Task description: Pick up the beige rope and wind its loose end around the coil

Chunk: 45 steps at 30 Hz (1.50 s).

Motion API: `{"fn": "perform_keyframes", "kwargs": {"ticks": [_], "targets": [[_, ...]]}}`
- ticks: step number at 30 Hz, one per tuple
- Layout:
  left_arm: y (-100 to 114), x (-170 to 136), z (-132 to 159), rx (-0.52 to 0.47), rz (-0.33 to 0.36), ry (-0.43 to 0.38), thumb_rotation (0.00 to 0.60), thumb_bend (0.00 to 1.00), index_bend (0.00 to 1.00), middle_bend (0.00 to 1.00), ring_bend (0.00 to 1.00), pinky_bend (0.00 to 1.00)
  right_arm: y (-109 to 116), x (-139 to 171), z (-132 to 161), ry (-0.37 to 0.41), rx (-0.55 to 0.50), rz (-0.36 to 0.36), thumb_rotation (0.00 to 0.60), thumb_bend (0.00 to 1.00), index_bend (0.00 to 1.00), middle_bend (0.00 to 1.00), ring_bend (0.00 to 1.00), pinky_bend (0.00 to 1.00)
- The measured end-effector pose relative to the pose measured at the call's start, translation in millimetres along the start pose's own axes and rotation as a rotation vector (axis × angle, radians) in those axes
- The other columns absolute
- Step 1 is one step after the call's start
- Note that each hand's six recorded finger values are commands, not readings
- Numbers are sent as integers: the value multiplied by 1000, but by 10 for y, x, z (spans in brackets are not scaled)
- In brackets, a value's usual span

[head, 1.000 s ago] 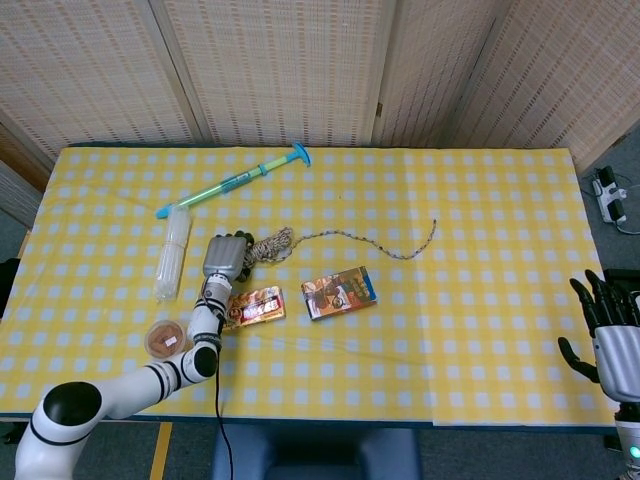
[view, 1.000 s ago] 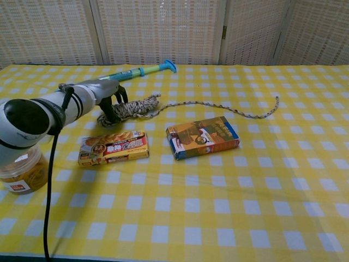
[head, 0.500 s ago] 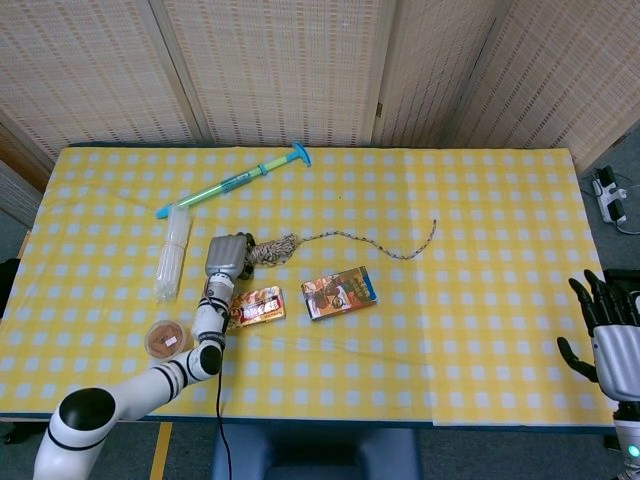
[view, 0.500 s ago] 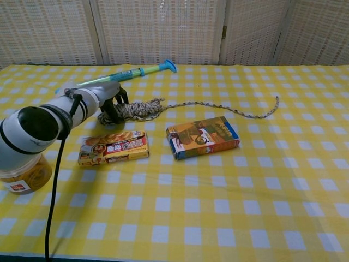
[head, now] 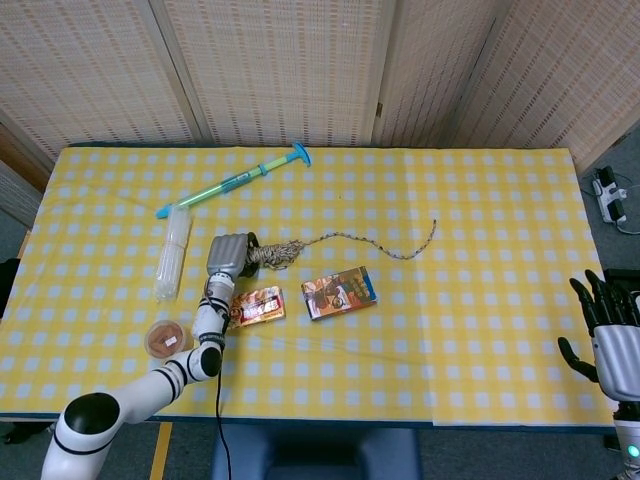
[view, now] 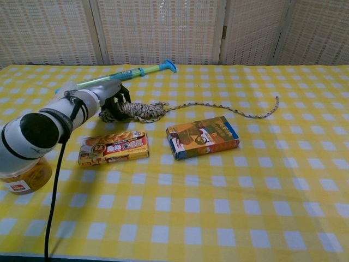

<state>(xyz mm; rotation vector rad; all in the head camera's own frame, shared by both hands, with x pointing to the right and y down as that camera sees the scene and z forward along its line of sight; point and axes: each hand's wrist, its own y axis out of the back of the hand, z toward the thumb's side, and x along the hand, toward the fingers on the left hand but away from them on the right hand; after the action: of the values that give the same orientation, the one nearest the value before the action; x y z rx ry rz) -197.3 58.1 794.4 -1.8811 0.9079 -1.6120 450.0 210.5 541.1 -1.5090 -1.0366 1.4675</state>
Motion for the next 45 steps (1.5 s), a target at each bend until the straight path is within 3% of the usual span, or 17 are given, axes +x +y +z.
{"fn": "perform_keyframes", "kwargs": {"ticks": [3, 15, 26, 35, 45], "targets": [[29, -14, -24, -22, 16, -22, 600, 572, 650, 627, 621, 714, -9, -8, 7, 3, 0, 5, 600, 366, 0, 15, 76, 0], [349, -285, 57, -123, 90, -218, 600, 586, 670, 649, 637, 723, -32, -141, 126, 47, 14, 27, 600, 367, 1, 50, 92, 0], [566, -731, 267, -205, 44, -370, 600, 586, 670, 648, 637, 723, -163, -691, 463, 146, 53, 96, 600, 367, 249, 115, 132, 19], [620, -873, 320, -227, 22, -385, 600, 585, 670, 649, 637, 723, -487, -1376, 921, 222, 107, 194, 600, 366, 312, 115, 132, 20], [635, -913, 281, -243, 18, -361, 600, 585, 670, 649, 637, 723, -869, -1979, 1387, 258, 149, 246, 600, 367, 375, 137, 126, 19]]}}
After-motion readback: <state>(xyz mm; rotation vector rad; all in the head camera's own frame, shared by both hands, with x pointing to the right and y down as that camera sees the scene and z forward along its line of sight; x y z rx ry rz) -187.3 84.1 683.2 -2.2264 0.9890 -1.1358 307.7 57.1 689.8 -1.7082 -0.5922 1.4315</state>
